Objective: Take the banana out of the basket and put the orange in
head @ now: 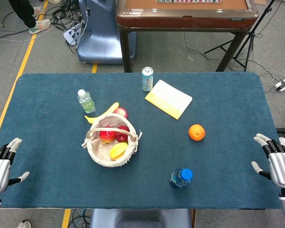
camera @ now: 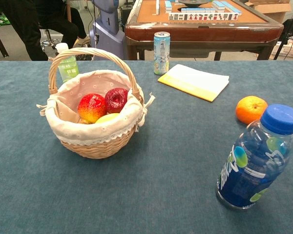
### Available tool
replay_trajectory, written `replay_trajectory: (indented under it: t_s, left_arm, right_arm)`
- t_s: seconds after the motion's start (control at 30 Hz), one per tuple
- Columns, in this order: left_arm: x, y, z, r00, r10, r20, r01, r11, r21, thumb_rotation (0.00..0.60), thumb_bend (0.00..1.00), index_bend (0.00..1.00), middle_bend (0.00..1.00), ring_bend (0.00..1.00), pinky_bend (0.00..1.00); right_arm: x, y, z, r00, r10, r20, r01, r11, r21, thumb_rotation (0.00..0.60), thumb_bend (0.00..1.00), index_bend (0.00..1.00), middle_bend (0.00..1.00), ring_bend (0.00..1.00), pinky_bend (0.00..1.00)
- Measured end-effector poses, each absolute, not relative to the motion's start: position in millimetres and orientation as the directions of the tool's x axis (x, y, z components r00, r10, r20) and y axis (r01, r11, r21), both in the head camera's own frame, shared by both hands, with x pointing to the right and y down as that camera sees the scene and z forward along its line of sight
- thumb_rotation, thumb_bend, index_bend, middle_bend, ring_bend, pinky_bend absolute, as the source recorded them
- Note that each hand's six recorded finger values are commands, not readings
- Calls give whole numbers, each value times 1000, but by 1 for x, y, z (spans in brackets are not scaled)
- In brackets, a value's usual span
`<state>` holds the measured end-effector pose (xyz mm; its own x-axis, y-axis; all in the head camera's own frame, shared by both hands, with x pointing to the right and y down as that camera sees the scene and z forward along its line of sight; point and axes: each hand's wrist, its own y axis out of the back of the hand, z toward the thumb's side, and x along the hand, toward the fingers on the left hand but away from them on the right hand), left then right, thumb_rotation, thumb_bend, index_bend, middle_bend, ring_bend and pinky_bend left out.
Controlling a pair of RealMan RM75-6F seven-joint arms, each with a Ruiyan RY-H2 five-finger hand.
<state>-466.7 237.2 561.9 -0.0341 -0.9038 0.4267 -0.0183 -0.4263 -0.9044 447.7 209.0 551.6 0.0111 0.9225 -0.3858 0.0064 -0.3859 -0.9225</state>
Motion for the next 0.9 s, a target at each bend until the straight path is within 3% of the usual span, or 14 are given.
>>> replay_trajectory:
  t_s: [0.9]
  left_arm:
    - [-465, 237, 560, -26, -906, 423, -15, -423, -906, 600, 74, 102, 97, 133, 194]
  right_arm:
    - [443, 195, 547, 54, 923, -381, -27, -380, -925, 600, 211, 220, 223, 205, 349]
